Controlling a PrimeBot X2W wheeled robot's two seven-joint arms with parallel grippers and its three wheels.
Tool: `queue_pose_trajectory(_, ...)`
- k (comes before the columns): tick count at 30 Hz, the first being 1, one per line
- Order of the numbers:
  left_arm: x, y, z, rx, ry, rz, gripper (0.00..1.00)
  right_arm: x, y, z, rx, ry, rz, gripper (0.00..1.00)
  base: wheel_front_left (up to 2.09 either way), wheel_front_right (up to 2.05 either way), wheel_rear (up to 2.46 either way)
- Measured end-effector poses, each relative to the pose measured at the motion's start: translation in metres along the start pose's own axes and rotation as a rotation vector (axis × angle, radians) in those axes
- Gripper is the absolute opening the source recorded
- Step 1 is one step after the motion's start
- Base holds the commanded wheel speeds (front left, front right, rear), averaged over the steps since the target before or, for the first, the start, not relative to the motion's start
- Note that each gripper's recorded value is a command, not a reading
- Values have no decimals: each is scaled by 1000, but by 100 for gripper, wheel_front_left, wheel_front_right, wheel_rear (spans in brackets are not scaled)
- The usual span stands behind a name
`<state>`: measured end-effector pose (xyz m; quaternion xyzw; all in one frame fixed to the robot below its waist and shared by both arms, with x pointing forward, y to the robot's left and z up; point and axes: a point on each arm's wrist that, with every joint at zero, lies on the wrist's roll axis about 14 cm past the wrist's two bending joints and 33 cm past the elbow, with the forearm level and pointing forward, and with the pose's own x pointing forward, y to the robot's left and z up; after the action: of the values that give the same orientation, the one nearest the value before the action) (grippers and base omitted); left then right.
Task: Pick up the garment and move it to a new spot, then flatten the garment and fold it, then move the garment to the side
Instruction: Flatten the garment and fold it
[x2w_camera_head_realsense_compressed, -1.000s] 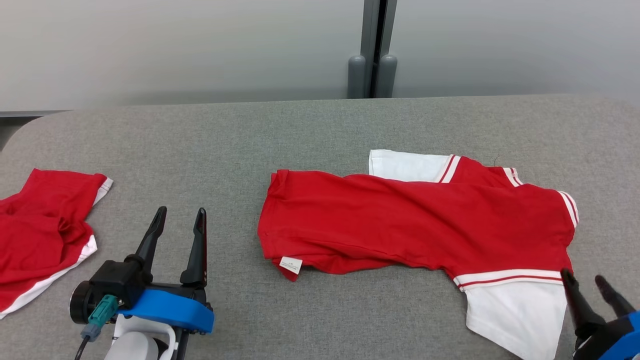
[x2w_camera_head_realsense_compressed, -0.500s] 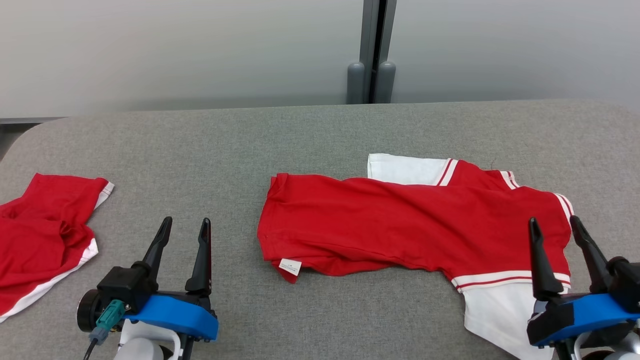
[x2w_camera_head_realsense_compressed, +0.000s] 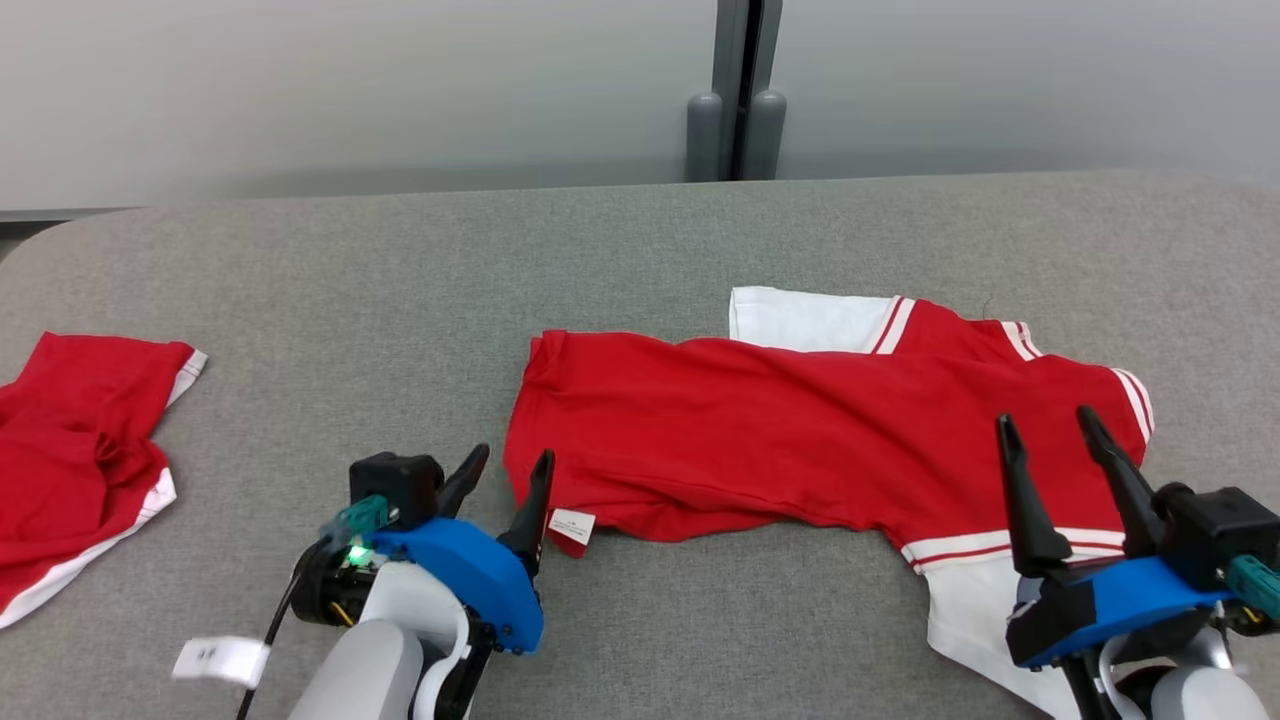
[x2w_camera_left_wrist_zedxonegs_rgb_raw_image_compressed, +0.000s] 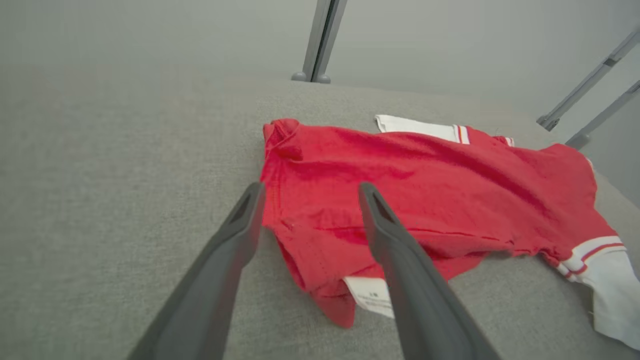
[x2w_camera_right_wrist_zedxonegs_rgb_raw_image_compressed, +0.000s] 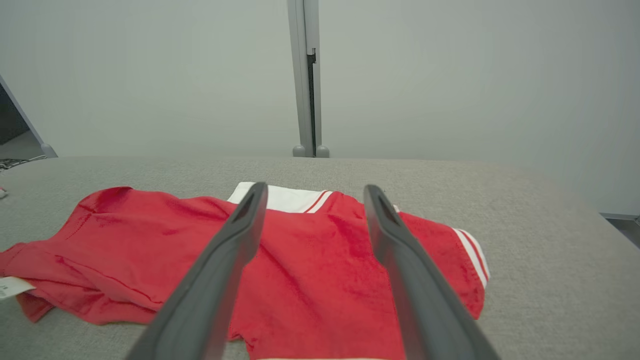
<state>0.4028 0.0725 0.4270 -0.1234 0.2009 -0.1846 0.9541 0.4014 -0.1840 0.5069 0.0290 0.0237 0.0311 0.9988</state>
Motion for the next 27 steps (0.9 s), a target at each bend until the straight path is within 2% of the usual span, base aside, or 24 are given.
queue_pose_trajectory(1, 0, 0, 0, 0, 0, 0, 100, 0, 0, 0, 0, 0, 0, 100, 0, 0, 0)
queue_pose_trajectory(6, 10, 2, -28, -70, 213, 50, 100, 4, 7, -1, 6, 4, 22, 100, 0, 0, 0)
queue_pose_trajectory(10, 12, 6, -33, -83, 283, 86, 100, 5, 9, -4, 12, 13, 29, 100, 0, 0, 0)
queue_pose_trajectory(14, 15, -1, -33, -115, 316, 60, 100, 6, 11, -6, 17, 20, 35, 100, 0, 0, 0)
queue_pose_trajectory(17, 16, -8, -36, -120, 342, 26, 18, 6, 11, -8, 18, 23, 37, 100, 0, 0, 0)
queue_pose_trajectory(18, 17, -11, -35, -121, 340, 8, 0, 7, 11, -7, 19, 21, 37, 100, 0, 0, 0)
queue_pose_trajectory(27, 15, -23, 1, -56, 163, -69, 0, 11, 14, -3, 21, 6, 47, 100, 0, 0, 0)
